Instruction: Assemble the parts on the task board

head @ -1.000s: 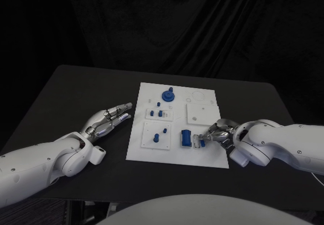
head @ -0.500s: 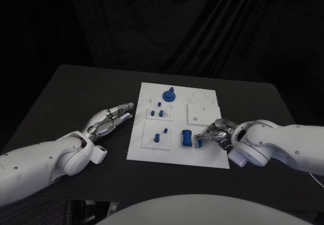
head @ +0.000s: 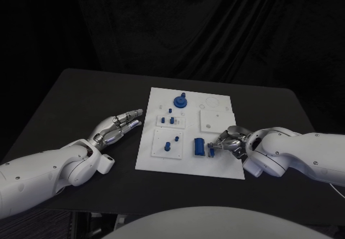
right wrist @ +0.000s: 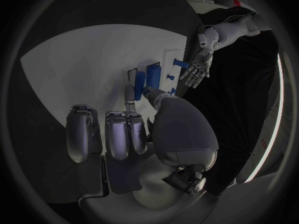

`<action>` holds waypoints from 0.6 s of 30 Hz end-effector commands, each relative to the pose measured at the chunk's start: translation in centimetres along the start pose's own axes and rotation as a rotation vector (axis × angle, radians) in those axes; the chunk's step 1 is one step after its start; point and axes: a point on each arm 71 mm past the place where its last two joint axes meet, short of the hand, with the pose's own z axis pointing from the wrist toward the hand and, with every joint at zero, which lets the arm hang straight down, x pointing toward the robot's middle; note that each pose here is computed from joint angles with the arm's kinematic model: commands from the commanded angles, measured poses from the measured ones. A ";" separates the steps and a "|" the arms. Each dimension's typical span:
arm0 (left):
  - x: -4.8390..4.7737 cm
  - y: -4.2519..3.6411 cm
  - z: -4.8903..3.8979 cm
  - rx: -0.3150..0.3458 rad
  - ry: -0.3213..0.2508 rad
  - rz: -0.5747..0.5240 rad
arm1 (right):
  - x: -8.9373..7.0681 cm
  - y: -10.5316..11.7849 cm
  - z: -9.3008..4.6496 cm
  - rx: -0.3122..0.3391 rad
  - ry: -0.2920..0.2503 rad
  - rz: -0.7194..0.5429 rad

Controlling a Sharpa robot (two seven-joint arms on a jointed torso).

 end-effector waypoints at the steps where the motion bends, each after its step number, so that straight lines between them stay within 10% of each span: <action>1: 0.21 -0.29 0.04 0.047 0.009 -0.013 | 0.4 -0.1 0.1 0.003 0.026 -0.048; 18: 0.23 -0.19 0.01 0.043 0.011 -0.015 | 0.4 -0.2 0.2 0.008 0.021 -0.079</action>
